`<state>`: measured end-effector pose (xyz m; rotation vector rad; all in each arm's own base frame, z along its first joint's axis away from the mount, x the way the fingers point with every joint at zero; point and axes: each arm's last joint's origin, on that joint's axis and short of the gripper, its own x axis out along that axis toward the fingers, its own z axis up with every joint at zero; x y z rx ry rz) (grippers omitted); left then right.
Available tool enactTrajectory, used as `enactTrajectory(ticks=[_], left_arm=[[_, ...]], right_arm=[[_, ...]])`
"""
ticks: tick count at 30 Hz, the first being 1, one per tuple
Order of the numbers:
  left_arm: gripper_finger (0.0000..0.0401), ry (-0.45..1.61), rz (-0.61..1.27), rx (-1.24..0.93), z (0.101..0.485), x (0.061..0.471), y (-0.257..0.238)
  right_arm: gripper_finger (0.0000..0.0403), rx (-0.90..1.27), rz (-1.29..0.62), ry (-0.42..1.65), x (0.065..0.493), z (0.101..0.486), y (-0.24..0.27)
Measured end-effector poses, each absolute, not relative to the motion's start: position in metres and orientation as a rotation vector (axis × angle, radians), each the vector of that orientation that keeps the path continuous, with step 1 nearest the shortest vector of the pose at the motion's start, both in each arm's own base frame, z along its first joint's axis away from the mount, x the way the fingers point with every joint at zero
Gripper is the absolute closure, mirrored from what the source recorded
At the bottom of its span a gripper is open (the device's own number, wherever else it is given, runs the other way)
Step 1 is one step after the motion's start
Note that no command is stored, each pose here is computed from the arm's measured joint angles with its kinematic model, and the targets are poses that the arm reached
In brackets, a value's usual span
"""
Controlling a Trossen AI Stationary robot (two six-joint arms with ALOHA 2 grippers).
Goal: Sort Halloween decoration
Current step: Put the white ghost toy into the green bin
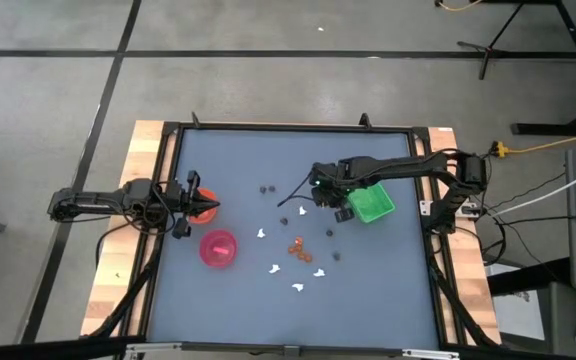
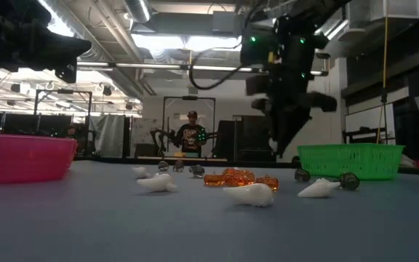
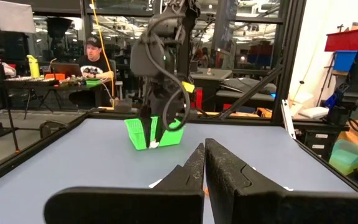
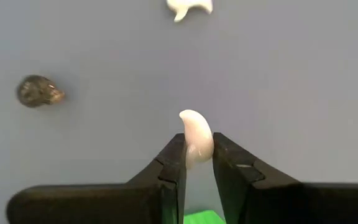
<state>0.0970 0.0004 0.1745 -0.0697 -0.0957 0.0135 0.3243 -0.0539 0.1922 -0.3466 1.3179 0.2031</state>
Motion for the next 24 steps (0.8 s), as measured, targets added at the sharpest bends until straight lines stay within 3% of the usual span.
enactTrajectory(ticks=[11,24], left_arm=[[0.0401,-0.096,0.013,-0.07,0.174,0.097,0.0],[0.0401,-0.096,0.013,-0.07,0.174,0.097,0.0]], right_arm=[[0.0338,-0.377,0.172,1.415,0.327,0.238,-0.056],[0.0338,-0.309,0.13,1.725,0.297,0.229,-0.054]])
